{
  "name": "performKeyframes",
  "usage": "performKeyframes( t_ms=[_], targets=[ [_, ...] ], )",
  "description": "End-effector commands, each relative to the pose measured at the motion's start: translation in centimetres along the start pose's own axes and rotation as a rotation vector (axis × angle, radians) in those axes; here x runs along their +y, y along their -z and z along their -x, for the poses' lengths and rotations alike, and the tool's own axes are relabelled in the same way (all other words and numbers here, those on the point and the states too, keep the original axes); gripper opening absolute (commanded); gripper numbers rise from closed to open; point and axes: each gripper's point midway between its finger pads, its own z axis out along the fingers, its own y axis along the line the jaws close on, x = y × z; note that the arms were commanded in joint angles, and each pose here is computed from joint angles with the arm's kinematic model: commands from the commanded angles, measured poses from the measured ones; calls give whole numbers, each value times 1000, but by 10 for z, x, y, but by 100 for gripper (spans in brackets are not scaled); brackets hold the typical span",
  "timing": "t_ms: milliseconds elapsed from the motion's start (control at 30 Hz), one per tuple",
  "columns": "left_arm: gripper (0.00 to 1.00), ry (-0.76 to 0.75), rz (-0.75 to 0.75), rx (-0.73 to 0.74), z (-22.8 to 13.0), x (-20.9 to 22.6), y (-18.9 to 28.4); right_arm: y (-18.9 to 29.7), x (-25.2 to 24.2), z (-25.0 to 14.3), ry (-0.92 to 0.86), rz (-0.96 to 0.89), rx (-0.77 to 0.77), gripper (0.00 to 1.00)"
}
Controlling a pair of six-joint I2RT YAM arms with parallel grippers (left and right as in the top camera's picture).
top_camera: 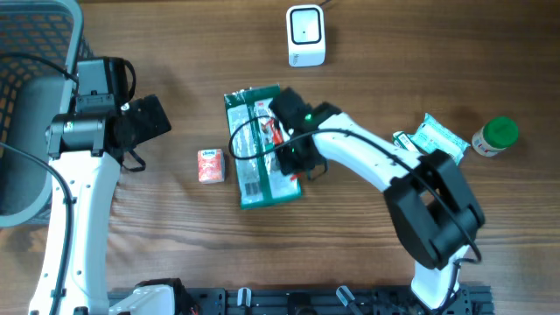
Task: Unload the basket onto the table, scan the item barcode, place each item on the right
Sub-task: 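Lift the gloves bag and swing it toward the scanner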
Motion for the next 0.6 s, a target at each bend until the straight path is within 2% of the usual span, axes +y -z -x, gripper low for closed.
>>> performKeyframes(
  t_ms=[0, 100, 233, 333, 400, 567],
  targets=[
    [100, 19, 8, -32, 7, 4, 7, 76, 4, 43, 264, -64, -214, 5],
    [100, 19, 8, -32, 7, 4, 7, 108, 9, 53, 403, -78, -299, 5],
    [100, 19, 8, -32, 7, 4, 7, 157, 0, 76, 415, -130, -446, 4],
    [100, 19, 8, -32, 7, 4, 7, 181, 16, 79, 431, 20, -480, 4],
    [100, 19, 8, -32, 7, 4, 7, 183, 23, 73, 420, 138, -462, 4],
    [100, 19, 8, -32, 7, 4, 7, 157, -5, 67, 328, 92, -380, 4]
  ],
)
